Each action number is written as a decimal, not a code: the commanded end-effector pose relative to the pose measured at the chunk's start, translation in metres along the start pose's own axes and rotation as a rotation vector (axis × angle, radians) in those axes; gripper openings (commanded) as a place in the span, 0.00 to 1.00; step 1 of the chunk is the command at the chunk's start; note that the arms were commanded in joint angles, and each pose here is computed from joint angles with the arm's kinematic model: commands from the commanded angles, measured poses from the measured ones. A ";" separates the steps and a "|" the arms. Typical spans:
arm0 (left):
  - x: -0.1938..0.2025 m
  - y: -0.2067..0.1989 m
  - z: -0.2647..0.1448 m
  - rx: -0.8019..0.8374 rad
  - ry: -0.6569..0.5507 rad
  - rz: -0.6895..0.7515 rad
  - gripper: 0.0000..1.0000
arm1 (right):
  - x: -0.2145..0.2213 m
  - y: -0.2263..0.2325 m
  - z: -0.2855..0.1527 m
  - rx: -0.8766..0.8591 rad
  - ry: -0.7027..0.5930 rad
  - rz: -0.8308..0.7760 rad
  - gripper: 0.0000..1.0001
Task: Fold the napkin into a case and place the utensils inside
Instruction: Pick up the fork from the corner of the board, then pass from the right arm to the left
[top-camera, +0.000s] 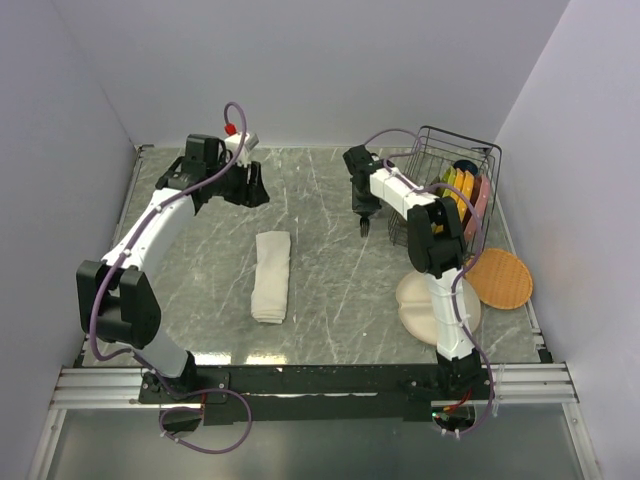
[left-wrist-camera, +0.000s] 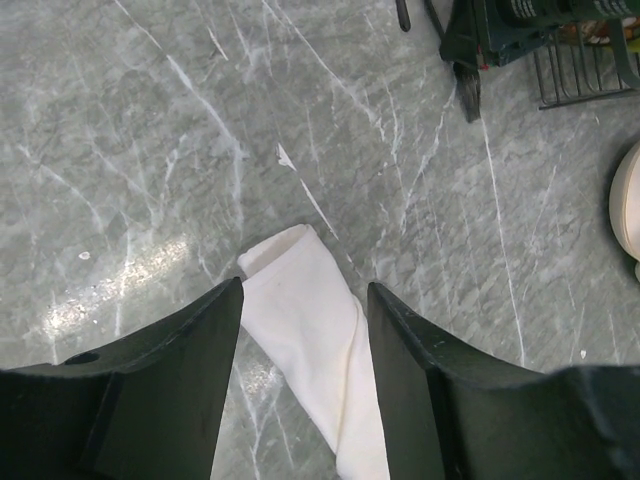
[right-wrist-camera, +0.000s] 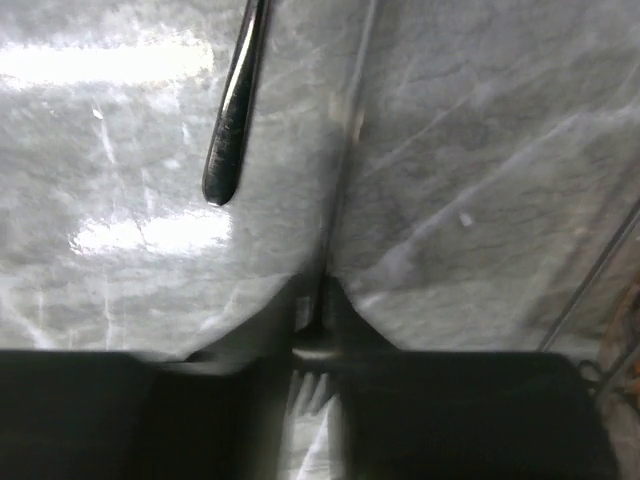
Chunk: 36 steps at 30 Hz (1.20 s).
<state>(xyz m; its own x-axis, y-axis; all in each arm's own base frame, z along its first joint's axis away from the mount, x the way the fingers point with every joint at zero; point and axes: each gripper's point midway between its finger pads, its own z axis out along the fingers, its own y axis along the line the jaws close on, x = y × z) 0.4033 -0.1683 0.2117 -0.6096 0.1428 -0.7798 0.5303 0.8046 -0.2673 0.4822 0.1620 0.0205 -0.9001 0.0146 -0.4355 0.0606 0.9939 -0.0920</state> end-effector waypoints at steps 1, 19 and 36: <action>-0.022 0.007 -0.011 0.009 -0.050 0.006 0.61 | 0.030 0.008 0.002 -0.045 0.101 0.000 0.00; -0.038 -0.042 -0.077 0.151 -0.328 1.023 0.78 | 0.014 0.100 -0.282 -1.133 -0.063 -0.280 0.00; 0.029 -0.117 -0.026 0.366 -0.194 1.496 0.74 | 0.097 0.140 -0.312 -1.362 0.268 -0.465 0.00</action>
<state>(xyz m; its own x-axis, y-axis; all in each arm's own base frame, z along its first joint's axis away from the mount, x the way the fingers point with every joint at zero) 0.3190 -0.2376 0.2559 0.6017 0.5801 -0.5491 0.7063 -0.0655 0.7049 0.2862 0.3376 0.2190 -0.8086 -0.4461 -0.3836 -0.5496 0.3403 0.7630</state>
